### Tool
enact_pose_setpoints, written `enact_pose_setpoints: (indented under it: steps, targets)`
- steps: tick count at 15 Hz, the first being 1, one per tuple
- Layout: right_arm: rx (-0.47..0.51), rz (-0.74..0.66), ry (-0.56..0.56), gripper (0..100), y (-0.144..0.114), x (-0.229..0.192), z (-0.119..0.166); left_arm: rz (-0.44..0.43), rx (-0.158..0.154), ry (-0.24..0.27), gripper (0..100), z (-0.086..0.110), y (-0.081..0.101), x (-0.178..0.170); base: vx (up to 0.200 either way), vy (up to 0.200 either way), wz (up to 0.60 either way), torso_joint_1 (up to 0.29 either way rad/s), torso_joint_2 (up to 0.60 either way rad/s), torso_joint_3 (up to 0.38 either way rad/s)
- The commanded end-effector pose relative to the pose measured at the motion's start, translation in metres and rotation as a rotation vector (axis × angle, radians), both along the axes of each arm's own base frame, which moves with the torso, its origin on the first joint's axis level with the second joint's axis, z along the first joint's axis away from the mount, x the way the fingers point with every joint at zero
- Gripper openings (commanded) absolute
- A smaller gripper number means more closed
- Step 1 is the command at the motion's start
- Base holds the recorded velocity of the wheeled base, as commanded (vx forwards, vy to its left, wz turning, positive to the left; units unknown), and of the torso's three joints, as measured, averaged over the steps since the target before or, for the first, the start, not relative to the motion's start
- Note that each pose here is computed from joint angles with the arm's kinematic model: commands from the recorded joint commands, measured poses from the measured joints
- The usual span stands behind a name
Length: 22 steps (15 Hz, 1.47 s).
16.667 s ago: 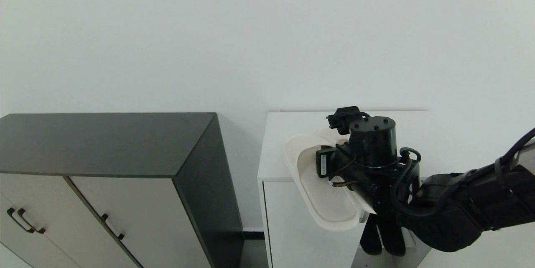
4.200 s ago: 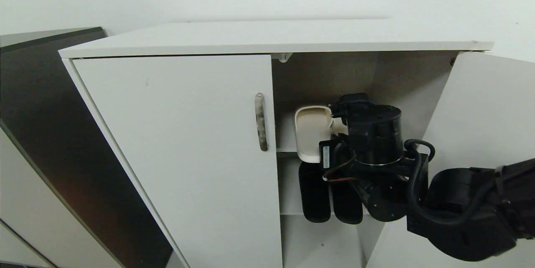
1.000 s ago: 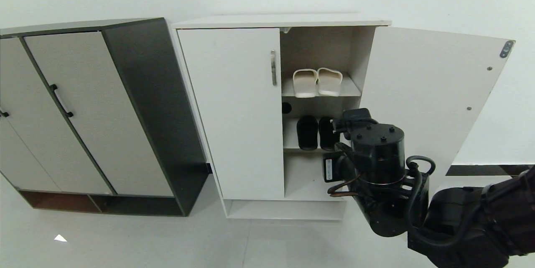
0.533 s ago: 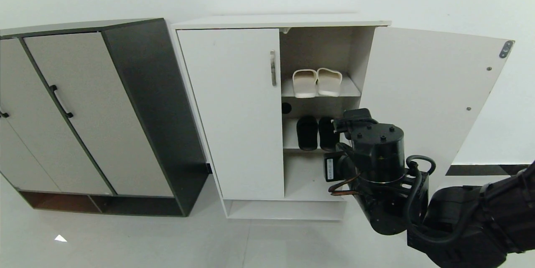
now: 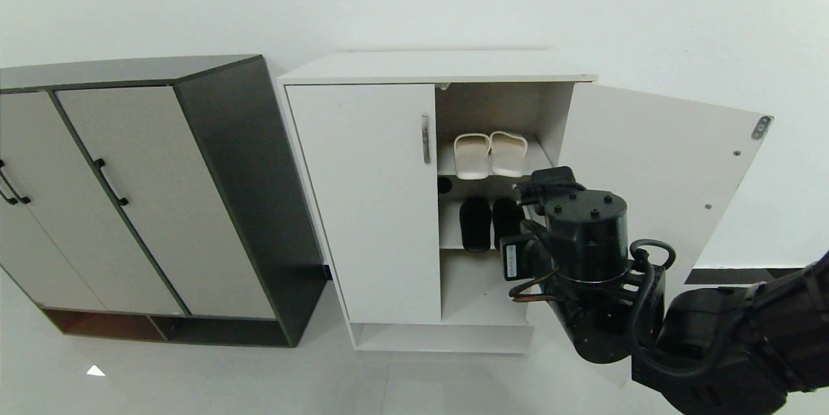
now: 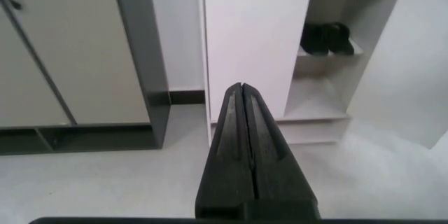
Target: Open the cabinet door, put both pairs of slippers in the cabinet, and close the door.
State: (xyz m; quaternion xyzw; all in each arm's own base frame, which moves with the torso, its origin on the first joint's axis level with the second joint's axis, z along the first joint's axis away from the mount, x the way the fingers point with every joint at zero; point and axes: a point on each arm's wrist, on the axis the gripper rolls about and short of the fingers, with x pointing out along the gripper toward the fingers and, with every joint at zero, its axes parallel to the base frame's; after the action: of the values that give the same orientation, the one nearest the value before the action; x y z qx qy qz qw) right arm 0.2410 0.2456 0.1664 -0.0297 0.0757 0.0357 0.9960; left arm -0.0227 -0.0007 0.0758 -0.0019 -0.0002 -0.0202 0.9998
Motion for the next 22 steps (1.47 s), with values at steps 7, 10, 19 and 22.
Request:
enact_pose_setpoints:
  steps: [7, 10, 19, 22]
  targets:
    - [-0.007, 0.002, 0.001, 0, 0.0001, -0.0003, -0.0007, 0.001, 0.001, 0.000, 0, -0.0001, 0.0000, 0.0000, 0.000, 0.000, 0.00, 0.140, -0.47, -0.331]
    - [-0.009, 0.002, 0.002, 0, 0.0003, -0.0001, -0.0012, 0.001, 0.001, 0.000, 0, -0.0001, 0.0000, 0.0000, 0.000, 0.000, 0.00, 0.165, -0.48, -0.310]
    - [-0.011, 0.003, 0.004, 0, 0.0005, -0.0007, -0.0017, 0.001, 0.001, 0.000, 0, -0.0001, 0.0000, 0.0000, 0.000, 0.000, 0.00, 0.210, -0.52, -0.311]
    - [-0.016, 0.005, 0.007, 0, 0.0000, -0.0018, -0.0030, 0.001, 0.002, 0.000, 0, -0.0001, 0.0000, 0.0000, 0.000, 0.000, 0.00, 0.248, -0.57, -0.323]
